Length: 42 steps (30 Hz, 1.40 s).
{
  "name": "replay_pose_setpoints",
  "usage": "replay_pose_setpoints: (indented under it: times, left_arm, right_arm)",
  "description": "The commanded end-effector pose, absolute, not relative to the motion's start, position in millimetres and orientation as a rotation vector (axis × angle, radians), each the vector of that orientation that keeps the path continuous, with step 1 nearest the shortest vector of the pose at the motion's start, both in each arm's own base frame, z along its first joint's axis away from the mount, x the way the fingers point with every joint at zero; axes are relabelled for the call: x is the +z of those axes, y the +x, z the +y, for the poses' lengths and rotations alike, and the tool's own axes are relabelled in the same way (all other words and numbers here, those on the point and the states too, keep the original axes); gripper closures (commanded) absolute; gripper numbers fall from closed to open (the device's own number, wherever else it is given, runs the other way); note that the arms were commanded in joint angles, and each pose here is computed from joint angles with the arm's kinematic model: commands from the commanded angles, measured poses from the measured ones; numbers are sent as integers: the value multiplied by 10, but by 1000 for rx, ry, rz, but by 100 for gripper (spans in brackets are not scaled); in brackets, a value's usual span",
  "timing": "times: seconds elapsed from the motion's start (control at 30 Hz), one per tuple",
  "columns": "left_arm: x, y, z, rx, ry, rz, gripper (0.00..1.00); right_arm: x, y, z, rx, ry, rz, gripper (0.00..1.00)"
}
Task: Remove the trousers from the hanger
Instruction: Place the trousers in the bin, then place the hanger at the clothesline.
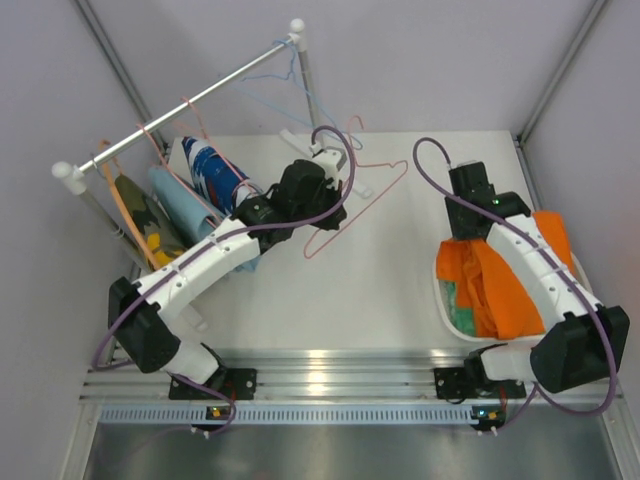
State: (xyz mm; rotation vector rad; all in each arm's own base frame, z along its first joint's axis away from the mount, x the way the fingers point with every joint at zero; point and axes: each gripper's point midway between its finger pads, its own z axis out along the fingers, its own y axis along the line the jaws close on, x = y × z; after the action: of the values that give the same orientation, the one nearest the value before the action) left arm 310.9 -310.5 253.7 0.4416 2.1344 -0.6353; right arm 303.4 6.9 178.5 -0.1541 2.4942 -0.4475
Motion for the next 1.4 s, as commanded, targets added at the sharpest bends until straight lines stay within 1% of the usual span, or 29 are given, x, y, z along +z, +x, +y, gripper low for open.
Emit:
replay_pose_setpoints:
  times: [0.0, 0.03, 0.1, 0.13, 0.17, 0.23, 0.33, 0.4, 0.47, 0.53, 0.6, 0.63, 0.73, 0.77, 0.87, 0.97, 1.07, 1.1, 1.13, 1.17, 1.27, 1.3, 1.37]
  left_arm:
    - [2920, 3202, -3041, -612, 411, 2037, 100]
    - [2958, 3212, -3038, -612, 400, 2031, 100]
    - [2984, 3224, -3041, -612, 397, 2026, 100]
    - [3020, 3227, -3048, -615, 397, 2022, 100]
    - [3043, 3229, -3058, -619, 398, 2019, 100]
    - [3086, 3224, -3091, -633, 414, 2018, 100]
    - [3164, 3219, -3114, -642, 438, 2003, 100]
    - [3227, 3222, -3102, -633, 448, 1992, 100]
    - [3277, 3218, -3096, -629, 459, 1987, 100]
    - [3416, 3217, -3096, -635, 461, 1964, 100]
    - [3471, 3196, -3085, -636, 468, 1966, 100]
    - [3569, 3185, -3080, -644, 469, 1949, 100]
    - [3674, 3121, -3048, -650, 488, 1944, 100]
    - [3708, 3115, -3027, -646, 483, 1941, 100]
    - [3769, 3080, -2939, -623, 463, 1938, 100]
    - [3748, 3105, -2826, -564, 432, 1947, 100]
    - [3718, 3138, -2765, -526, 406, 1951, 100]
    - [3695, 3131, -2777, -535, 404, 1958, 100]
    - [3669, 3129, -2797, -544, 405, 1964, 100]
    - [3654, 3129, -2868, -582, 388, 1960, 100]
    - [3619, 3143, -2908, -590, 385, 1964, 100]
    - [3582, 3150, -2933, -591, 383, 1972, 100]
    - [3522, 3164, -2960, -588, 387, 1979, 100]
  right_arm:
    - [1732, 2638, -27, -498, -286, 2620, 52]
    - [1730, 2602, -40, -501, -295, 2631, 58]
    - [1790, 2592, 16, -446, -302, 2616, 67]
    - [1827, 2582, 26, -436, -300, 2611, 80]
    - [1882, 2595, 31, -430, -290, 2596, 84]
    - [1923, 2540, 23, -429, -300, 2608, 90]
    - [2019, 2532, 78, -378, -327, 2597, 91]
    - [2009, 2533, 67, -386, -325, 2599, 87]
    - [1951, 2543, 62, -393, -317, 2603, 67]
    - [1949, 2555, 100, -364, -275, 2602, 54]
    - [2122, 2610, 187, -287, -246, 2540, 45]
    - [2212, 2651, 217, -261, -238, 2503, 38]
    - [2633, 2720, 335, -147, -159, 2375, 26]
    - [2844, 2753, 355, -119, -133, 2319, 24]
    - [3286, 2777, 430, -31, -75, 2196, 21]
    - [3717, 2803, 580, 111, -27, 2070, 20]
    - [4075, 2817, 955, 380, -48, 1934, 21]
    - [4309, 2807, 1169, 537, -63, 1839, 22]
    - [4275, 2821, 1282, 609, -68, 1826, 24]
    - [4504, 2833, 1621, 812, -61, 1693, 24]
    - [4399, 2931, 1743, 860, -6, 1696, 25]
    - [4489, 2932, 1848, 897, -14, 1651, 25]
    - [4459, 2992, 1992, 956, 17, 1642, 25]
